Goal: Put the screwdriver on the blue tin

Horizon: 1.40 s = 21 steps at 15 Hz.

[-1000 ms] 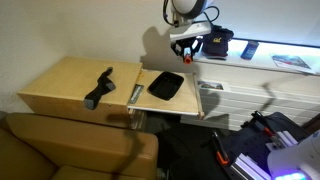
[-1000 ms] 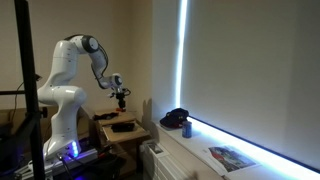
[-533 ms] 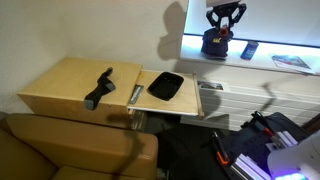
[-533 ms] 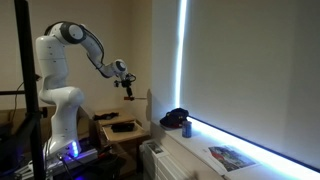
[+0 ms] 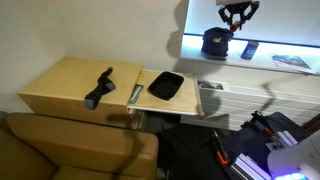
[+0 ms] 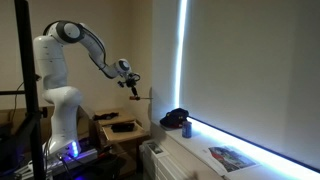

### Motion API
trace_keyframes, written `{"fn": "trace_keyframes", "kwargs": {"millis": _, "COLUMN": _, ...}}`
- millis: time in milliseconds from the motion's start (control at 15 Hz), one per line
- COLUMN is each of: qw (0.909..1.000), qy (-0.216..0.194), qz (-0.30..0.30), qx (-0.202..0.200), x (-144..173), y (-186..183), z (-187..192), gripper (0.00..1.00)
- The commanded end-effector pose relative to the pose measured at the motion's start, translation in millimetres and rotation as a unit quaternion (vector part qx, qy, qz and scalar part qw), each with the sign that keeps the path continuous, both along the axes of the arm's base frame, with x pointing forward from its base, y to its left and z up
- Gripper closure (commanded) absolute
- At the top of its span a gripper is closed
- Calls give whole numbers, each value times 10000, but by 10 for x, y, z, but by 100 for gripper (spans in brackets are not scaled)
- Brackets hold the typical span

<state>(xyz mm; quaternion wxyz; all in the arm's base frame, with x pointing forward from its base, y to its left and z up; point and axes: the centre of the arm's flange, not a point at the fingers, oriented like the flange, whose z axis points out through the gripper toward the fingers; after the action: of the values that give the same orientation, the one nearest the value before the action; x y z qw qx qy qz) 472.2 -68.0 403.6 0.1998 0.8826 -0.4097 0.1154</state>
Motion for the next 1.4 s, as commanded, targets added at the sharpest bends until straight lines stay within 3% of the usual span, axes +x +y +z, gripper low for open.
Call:
{"fn": "trace_keyframes", "kwargs": {"millis": 0, "qw": 9946, "qy": -489, "qz": -870, "qx": -276, "x": 130, "y": -1027, "z": 76, "gripper": 91}}
{"fn": "trace_keyframes", "kwargs": {"millis": 133, "qw": 9862, "qy": -754, "qz": -1432, "qx": -349, "x": 172, "y": -1664, "z": 89, "gripper": 91}}
{"fn": "trace_keyframes", "kwargs": {"millis": 267, "qw": 9753, "qy": -932, "qz": -2004, "qx": -46, "x": 262, "y": -2022, "z": 84, "gripper": 91}}
{"fn": "trace_keyframes", "kwargs": {"millis": 333, "qw": 9832, "qy": -785, "qz": -1637, "qx": -184, "x": -57, "y": -1805, "z": 151, "gripper": 66}}
{"fn": "trace_keyframes", "kwargs": {"millis": 533, "qw": 9772, "qy": -827, "qz": -1955, "qx": -105, "x": 83, "y": -2036, "z": 61, "gripper": 66}}
{"fn": "trace_keyframes", "kwargs": {"millis": 600, "qw": 9753, "qy": -876, "qz": -2007, "qx": -292, "x": 167, "y": -1990, "z": -74, "gripper": 91}}
{"fn": "trace_keyframes", "kwargs": {"millis": 667, "qw": 9727, "qy": -855, "qz": -2137, "qx": -305, "x": 258, "y": -2025, "z": -161, "gripper": 91}}
{"fn": "trace_keyframes", "kwargs": {"millis": 1133, "qw": 9064, "qy": -1386, "qz": -3951, "qx": -562, "x": 905, "y": -2552, "z": -645, "gripper": 91}}
{"fn": "trace_keyframes", "kwargs": {"millis": 1333, "qw": 8805, "qy": -1557, "qz": -4452, "qx": -483, "x": 1243, "y": -2805, "z": -607, "gripper": 91}}
